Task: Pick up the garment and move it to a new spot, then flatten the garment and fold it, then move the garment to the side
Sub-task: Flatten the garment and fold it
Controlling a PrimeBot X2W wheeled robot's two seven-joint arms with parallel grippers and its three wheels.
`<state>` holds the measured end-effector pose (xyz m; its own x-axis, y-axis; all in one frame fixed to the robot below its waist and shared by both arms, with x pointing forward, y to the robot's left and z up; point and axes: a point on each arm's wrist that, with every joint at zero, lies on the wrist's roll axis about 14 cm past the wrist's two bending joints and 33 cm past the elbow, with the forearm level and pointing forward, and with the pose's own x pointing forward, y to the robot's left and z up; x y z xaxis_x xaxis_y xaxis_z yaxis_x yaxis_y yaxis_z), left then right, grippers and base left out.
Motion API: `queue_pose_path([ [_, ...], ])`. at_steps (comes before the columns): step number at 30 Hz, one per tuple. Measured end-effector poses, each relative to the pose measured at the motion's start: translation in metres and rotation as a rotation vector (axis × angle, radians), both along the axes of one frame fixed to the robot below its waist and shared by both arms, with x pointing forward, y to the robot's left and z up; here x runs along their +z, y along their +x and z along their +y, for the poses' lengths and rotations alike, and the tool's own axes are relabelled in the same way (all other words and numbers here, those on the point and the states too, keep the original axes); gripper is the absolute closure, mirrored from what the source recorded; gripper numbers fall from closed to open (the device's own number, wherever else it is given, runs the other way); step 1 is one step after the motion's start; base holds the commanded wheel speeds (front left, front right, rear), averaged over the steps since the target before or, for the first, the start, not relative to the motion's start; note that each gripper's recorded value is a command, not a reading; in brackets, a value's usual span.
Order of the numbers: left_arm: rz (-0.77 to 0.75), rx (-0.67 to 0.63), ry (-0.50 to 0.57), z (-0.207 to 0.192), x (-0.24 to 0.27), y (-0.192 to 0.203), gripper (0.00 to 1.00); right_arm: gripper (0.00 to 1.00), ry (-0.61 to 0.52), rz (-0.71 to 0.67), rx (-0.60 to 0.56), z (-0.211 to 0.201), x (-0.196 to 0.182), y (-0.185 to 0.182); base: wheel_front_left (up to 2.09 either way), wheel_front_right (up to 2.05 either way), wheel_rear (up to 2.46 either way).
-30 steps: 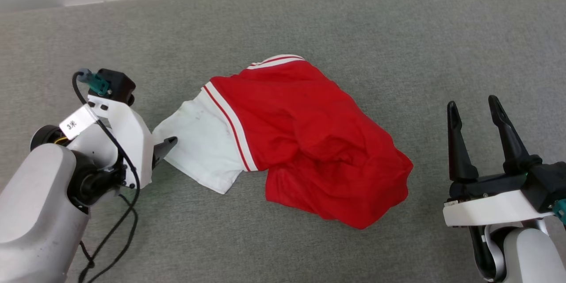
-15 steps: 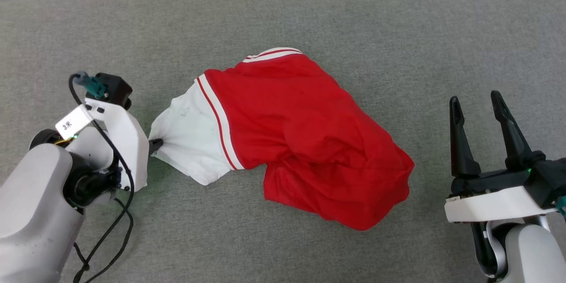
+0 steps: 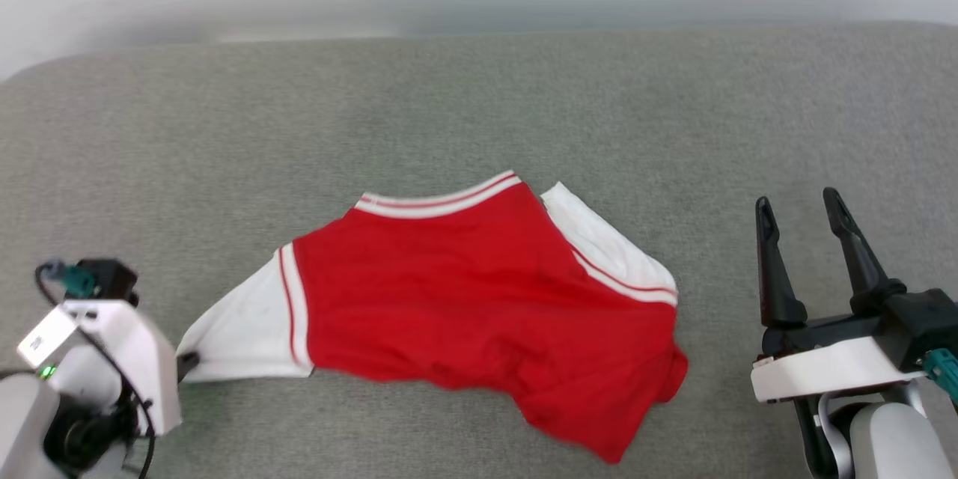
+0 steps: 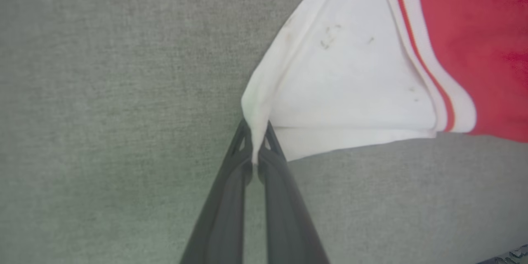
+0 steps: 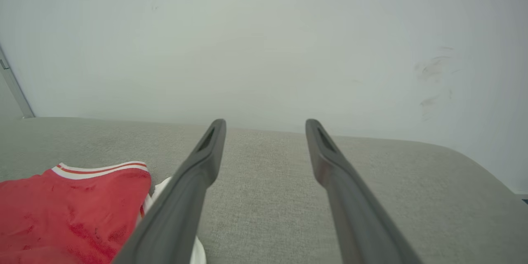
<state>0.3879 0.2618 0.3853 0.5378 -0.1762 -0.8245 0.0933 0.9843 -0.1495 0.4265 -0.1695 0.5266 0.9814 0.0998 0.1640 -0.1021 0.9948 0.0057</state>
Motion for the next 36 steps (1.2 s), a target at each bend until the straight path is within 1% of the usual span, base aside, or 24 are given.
queue_pose_path([
  [5,-0.015,0.076,0.025,0.026,0.001,-0.035,1.00,0.00,0.003,-0.013,0.033,0.012,0.006,-0.004,0.00,0.00,0.00],
  [7,-0.019,0.091,0.024,0.027,0.001,-0.046,1.00,0.00,0.002,-0.009,0.042,0.015,0.005,-0.006,0.00,0.00,0.00],
  [9,-0.055,0.102,0.015,0.025,0.004,-0.050,1.00,0.00,0.000,-0.015,0.049,0.018,0.007,-0.007,0.00,0.00,0.00],
  [10,-0.080,0.110,0.005,0.022,0.007,-0.050,0.64,0.00,0.001,-0.017,0.052,0.019,0.008,-0.007,0.00,0.00,0.00],
  [11,-0.102,0.107,-0.011,0.017,0.009,-0.050,0.00,0.00,0.001,-0.016,0.054,0.020,0.007,-0.007,0.00,0.00,0.00],
  [13,-0.141,0.113,-0.051,0.006,0.011,-0.051,0.00,0.00,-0.001,-0.004,0.059,0.021,0.004,-0.009,0.00,0.00,0.00],
  [15,-0.221,0.113,-0.043,0.004,0.019,-0.047,0.00,0.00,-0.001,-0.005,0.064,0.023,0.004,-0.010,0.00,0.00,0.00],
  [17,-0.344,0.118,-0.026,0.005,0.036,-0.035,0.00,0.00,-0.004,-0.006,0.067,0.024,0.005,-0.010,0.00,0.00,0.00],
  [21,-0.625,0.126,-0.046,-0.006,0.077,-0.016,0.00,0.00,-0.011,-0.013,0.066,0.024,0.007,-0.011,0.00,0.00,0.00],
  [24,-0.840,0.078,-0.008,-0.011,0.111,-0.013,0.00,0.00,-0.018,-0.018,0.068,0.025,0.009,-0.012,0.00,0.00,0.00],
  [25,-0.887,0.075,-0.016,-0.015,0.117,-0.014,0.00,0.00,-0.021,-0.020,0.069,0.025,0.010,-0.012,0.00,0.00,0.00],
  [27,-0.952,0.079,-0.027,-0.023,0.125,-0.019,0.00,0.00,-0.031,-0.024,0.071,0.026,0.011,-0.012,0.00,0.00,0.00],
  [29,-1.000,0.075,-0.015,-0.028,0.133,-0.023,0.00,0.00,-0.041,-0.022,0.072,0.027,0.010,-0.013,0.00,0.00,0.00],
  [32,-1.054,0.087,-0.004,-0.035,0.143,-0.027,0.00,0.00,-0.085,-0.009,0.092,0.034,0.005,-0.013,0.00,0.00,0.00],
  [35,-1.128,0.130,-0.018,-0.039,0.163,-0.030,0.00,0.00,-0.111,0.048,0.118,0.043,-0.004,-0.010,0.00,0.00,0.00],
  [36,-1.140,0.135,-0.018,-0.040,0.165,-0.031,0.00,0.00,-0.101,0.082,0.124,0.046,-0.007,-0.007,0.00,0.00,0.00],
])
